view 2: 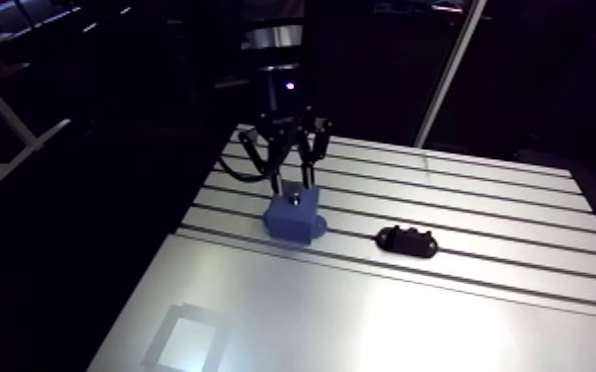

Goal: Pick up the M10 bolt and insert it into the hex recess until seated.

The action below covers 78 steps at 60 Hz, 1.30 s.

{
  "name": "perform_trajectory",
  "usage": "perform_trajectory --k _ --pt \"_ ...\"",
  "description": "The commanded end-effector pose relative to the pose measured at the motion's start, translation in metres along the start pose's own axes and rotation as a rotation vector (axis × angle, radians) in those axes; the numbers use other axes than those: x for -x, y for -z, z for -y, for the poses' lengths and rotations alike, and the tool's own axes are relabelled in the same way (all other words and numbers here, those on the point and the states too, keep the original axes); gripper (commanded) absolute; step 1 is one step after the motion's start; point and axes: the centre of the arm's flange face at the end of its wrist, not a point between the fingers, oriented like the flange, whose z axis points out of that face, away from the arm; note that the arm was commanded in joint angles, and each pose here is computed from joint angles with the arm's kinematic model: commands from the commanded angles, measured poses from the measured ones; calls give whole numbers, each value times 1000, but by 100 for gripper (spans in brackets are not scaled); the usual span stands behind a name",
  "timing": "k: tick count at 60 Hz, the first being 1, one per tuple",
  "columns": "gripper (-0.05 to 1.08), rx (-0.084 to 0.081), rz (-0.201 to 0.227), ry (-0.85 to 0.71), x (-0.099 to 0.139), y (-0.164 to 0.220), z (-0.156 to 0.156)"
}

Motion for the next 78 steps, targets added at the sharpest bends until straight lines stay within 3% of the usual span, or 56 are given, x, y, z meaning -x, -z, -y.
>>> perform_trajectory --k 1,19,37,61,63,65,68,69,70,71,72,73,74,76,77,78 --pt "0 8 -19 6 0 3 0" --pt "0 14 -44 1 -1 6 -4" --pt "0 33 -91 -2 4 22 0" --pt "1 38 -130 -60 11 38 4" --pt "5 39 -133 -81 12 40 4" --pt "24 36 -143 -134 12 42 3" --pt "32 34 -147 -167 12 44 2" --pt "43 32 -152 -197 14 46 2" --pt "43 32 -152 -197 14 46 2" --pt "56 26 -160 -233 17 49 3" --pt "56 26 -160 -233 17 49 3" --pt "70 21 -170 -273 20 53 5" --pt "70 21 -170 -273 20 53 5" --pt "95 4 -189 -343 26 59 8" --pt "95 4 -189 -343 26 59 8" --pt "100 -8 -203 -364 29 62 10"
